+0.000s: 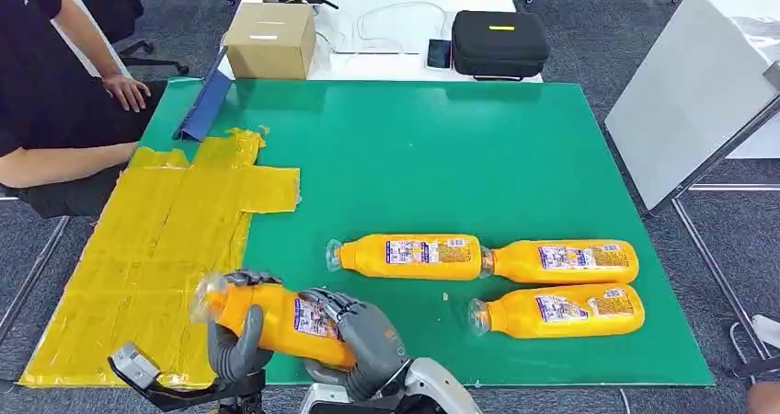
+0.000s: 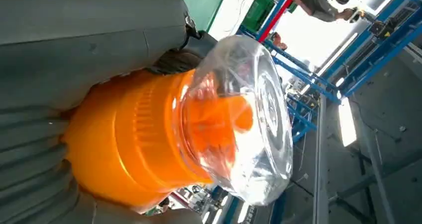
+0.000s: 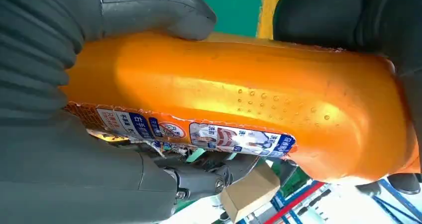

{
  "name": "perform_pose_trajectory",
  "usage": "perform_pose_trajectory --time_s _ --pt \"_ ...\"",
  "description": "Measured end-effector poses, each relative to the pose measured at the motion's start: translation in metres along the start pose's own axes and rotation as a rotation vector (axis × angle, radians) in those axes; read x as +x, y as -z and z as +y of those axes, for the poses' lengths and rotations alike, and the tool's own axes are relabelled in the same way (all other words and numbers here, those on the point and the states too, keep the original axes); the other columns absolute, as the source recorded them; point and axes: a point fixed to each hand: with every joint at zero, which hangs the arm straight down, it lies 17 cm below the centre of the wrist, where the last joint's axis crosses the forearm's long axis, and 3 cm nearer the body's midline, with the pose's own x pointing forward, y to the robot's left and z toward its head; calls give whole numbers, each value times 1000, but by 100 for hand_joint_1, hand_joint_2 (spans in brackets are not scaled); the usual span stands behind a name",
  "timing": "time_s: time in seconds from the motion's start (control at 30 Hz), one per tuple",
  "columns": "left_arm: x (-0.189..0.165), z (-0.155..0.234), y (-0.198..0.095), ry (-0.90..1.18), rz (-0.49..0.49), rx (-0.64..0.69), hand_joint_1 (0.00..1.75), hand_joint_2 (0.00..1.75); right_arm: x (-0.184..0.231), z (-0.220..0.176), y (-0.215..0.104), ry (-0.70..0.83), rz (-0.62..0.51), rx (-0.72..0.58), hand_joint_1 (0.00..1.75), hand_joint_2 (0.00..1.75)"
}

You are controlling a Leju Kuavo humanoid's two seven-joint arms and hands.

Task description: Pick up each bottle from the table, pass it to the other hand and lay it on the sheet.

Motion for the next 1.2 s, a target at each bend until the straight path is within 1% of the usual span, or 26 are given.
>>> perform_pose_trajectory --time_s 0.27,0.3,0.33,0.47,0.53,0.63,0.8,0.87,0.97,1.07,1.13,1.2 --pt "1 0 0 5 -10 -2 175 175 -2 1 -1 -2 5 3 175 175" --pt "1 0 -1 8 -10 -4 175 175 -3 1 -1 -4 8 2 138 175" --pt "1 0 -1 10 -10 -4 175 175 -4 1 -1 -10 12 -1 0 175" --pt "1 3 0 69 -20 11 175 175 -7 -4 -6 -65 39 -39 0 175" --pt "3 4 1 167 -37 16 175 175 -3 -7 -11 -69 37 -60 0 175" --pt "17 3 9 330 -97 9 175 175 3 -16 -19 -84 22 -89 0 175" --pt "34 4 18 366 -149 17 175 175 8 -24 -27 -91 11 -109 0 175" --pt "40 5 20 439 -173 19 175 175 10 -26 -28 -100 6 -113 0 175" --pt "56 6 27 717 -260 18 175 175 12 -32 -30 -104 -2 -128 0 175" --pt "69 9 33 1063 -358 -13 175 175 13 -41 -32 -108 -9 -144 0 175" --pt "70 11 38 1212 -383 -49 175 175 13 -45 -34 -111 -11 -150 0 175" --pt "66 16 40 1308 -388 -77 175 175 13 -49 -35 -112 -13 -156 0 175"
